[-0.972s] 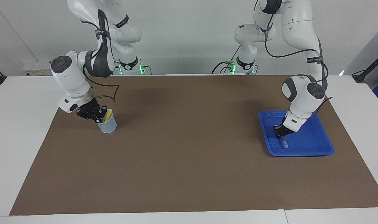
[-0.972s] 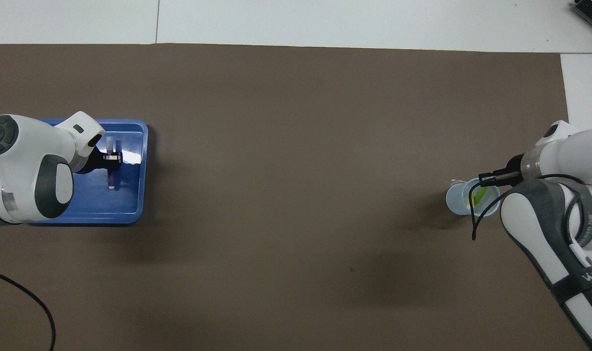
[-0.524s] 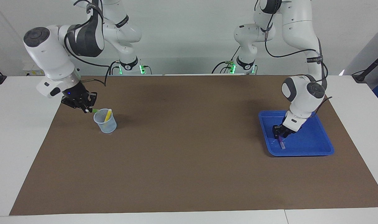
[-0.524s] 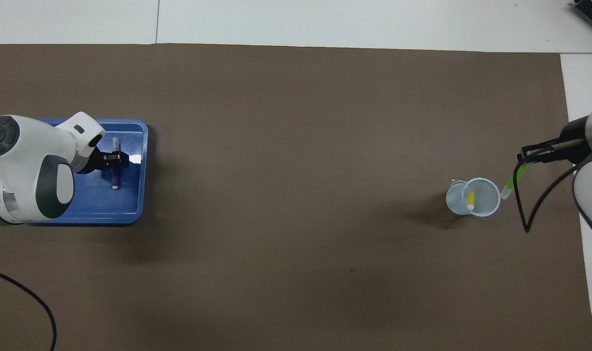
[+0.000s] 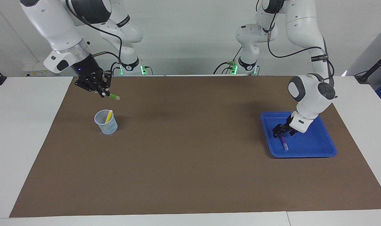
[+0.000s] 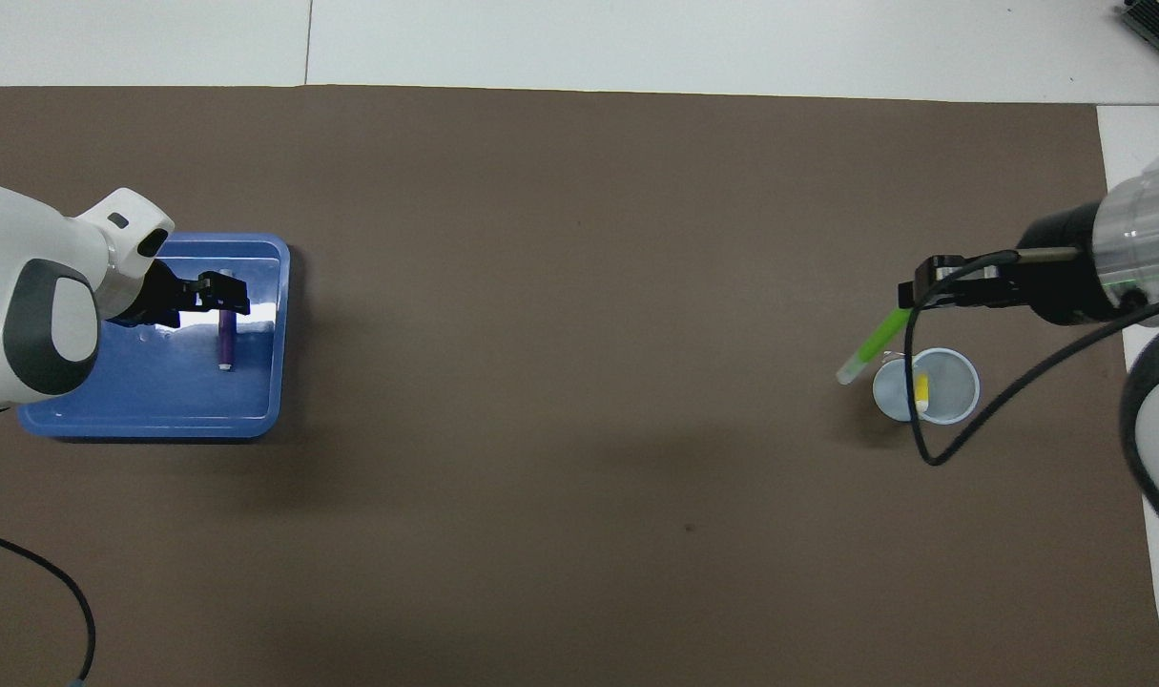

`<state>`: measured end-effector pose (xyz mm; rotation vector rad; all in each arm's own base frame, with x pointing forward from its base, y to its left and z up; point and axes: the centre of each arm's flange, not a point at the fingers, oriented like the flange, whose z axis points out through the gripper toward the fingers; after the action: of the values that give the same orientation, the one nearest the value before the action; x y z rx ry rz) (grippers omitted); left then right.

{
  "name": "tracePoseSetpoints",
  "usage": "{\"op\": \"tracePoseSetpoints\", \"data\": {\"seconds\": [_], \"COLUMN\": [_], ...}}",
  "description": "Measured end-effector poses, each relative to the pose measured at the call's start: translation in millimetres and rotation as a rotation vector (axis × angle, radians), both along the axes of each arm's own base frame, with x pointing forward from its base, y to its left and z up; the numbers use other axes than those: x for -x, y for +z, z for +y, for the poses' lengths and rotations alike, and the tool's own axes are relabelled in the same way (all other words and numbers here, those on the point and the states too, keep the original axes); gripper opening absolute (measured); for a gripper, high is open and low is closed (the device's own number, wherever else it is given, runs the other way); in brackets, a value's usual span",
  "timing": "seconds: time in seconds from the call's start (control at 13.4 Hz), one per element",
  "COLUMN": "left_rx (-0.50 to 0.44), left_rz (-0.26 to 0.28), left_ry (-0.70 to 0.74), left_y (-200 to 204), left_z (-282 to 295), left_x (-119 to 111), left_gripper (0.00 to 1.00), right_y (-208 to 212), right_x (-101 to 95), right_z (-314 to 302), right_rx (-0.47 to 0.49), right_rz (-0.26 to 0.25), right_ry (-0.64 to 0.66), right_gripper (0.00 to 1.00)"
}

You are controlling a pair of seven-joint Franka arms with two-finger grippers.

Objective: Right arm passes pens to left for tray arrangement
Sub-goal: 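Grasp the green pen in the cup and lift it with the right gripper, then carry the green pen toward the left gripper while the left gripper approaches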

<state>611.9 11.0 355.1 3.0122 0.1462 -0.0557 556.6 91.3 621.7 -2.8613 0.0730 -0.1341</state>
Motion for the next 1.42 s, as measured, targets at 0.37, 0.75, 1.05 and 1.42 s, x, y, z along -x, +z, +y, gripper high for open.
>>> {"op": "tracePoseSetpoints", "data": {"seconds": [0.37, 0.75, 1.05, 1.42], "left_rx": [0.060, 0.163, 0.234, 0.405], "left_rz": [0.092, 0.170, 0.248, 0.404], "left_ry": [0.211, 0.671, 1.020, 1.280], "left_y": [94.1, 163.3, 207.9, 225.9], "left_z": [-24.8, -84.7, -117.0, -164.9], "left_x": [2.8, 22.3, 42.0, 46.1], "left_gripper": [1.00, 1.00, 1.00, 1.00], "right_y": [-1.8, -30.9, -53.5, -72.1], "right_x": [1.9, 20.6, 47.0, 72.6], "right_z": [105.2, 176.9, 221.9, 252.9], "right_rx": [-0.221, -0.371, -0.464, -0.499], "right_rz": [-0.063, -0.137, -0.195, -0.210], "right_ry": [-0.323, -0.514, -0.552, -0.533], "right_gripper": [0.17, 0.17, 0.17, 0.17]}}
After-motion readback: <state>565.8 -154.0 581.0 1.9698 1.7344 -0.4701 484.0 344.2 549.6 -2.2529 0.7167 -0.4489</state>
